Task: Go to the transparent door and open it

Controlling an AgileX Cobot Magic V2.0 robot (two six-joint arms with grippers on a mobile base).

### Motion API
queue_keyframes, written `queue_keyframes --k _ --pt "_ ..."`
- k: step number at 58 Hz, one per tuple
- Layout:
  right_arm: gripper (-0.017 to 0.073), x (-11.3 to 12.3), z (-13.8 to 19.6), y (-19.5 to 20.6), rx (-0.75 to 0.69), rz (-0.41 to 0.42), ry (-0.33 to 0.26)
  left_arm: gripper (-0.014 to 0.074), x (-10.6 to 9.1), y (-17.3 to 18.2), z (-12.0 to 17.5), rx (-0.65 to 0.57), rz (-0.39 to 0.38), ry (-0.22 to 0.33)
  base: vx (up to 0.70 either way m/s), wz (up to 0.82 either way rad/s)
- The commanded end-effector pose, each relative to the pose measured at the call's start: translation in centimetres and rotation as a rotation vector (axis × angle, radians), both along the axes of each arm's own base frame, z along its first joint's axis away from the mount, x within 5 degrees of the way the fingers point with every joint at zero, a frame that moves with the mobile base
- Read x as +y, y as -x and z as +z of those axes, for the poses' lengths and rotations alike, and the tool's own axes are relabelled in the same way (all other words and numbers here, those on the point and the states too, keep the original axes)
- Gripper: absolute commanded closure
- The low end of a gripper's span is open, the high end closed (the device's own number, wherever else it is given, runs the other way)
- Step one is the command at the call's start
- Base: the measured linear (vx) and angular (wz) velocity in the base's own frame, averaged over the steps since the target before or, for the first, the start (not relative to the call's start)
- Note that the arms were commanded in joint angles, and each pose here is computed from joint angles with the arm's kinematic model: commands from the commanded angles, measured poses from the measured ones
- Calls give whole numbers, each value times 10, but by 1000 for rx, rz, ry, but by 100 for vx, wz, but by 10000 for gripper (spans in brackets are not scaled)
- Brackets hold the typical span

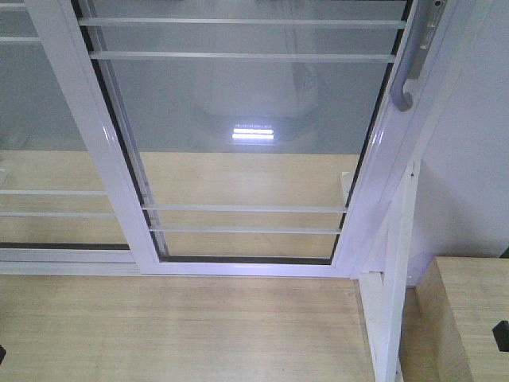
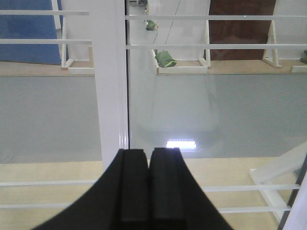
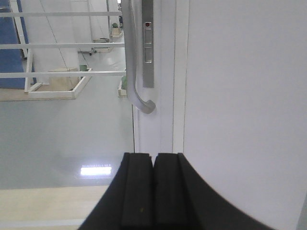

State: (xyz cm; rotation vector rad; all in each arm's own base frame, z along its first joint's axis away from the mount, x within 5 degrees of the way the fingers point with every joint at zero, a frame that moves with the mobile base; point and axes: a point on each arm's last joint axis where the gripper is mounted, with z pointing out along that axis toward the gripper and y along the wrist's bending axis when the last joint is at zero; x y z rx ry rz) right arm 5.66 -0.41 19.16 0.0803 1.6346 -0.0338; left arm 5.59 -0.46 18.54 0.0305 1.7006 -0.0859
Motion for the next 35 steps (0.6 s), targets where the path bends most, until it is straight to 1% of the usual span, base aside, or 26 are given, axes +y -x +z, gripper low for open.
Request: queue_keyframes --k 1,35 --pt "568 0 7 1 -96 -2 9 596 0 0 3 -80 5 17 19 -2" --pt "568 0 7 1 -96 -1 9 596 0 0 3 -78 6 17 13 -2"
